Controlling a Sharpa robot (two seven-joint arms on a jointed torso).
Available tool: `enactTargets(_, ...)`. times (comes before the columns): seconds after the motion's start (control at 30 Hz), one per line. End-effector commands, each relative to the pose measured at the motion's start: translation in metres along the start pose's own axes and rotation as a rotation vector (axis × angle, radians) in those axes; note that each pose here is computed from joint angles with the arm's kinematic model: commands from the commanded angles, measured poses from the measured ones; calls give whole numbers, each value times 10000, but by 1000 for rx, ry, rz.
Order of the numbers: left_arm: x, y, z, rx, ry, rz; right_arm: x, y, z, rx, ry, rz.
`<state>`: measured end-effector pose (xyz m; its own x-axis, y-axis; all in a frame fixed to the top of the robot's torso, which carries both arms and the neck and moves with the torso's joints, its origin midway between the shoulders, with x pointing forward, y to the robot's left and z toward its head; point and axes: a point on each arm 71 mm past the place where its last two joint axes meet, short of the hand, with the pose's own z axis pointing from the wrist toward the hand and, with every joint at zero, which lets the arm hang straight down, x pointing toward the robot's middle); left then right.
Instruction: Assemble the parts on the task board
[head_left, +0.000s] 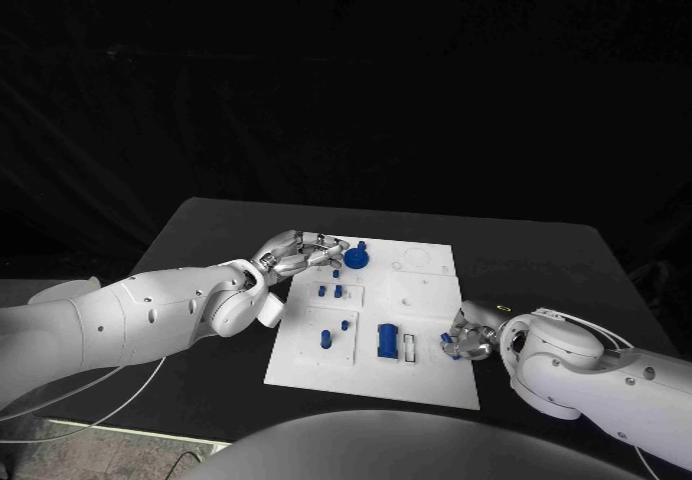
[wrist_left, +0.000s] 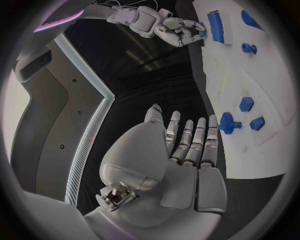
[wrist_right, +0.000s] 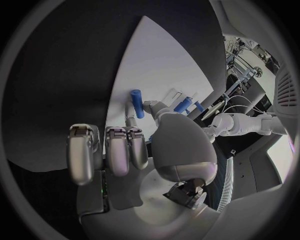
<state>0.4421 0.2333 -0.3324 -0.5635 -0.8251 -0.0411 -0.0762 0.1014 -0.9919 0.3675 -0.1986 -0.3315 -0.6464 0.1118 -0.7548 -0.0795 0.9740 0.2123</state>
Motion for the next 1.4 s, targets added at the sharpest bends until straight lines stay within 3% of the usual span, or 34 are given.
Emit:
enactTargets(0.03, 23, -7, 3, 9, 18, -9, 41, 14, -14, -5, 53, 116)
enactTargets(0.33, 31, -6, 10, 8, 20, -10, -24, 76, -14, 3, 143, 301)
enactTargets(0.77, 42, -4, 25, 7, 21, -10, 30, 160, 54, 21, 247, 397)
enactTargets(1.4, 50, -2, 34, 6, 24, -11, 50, 281, 160, 21, 262, 406)
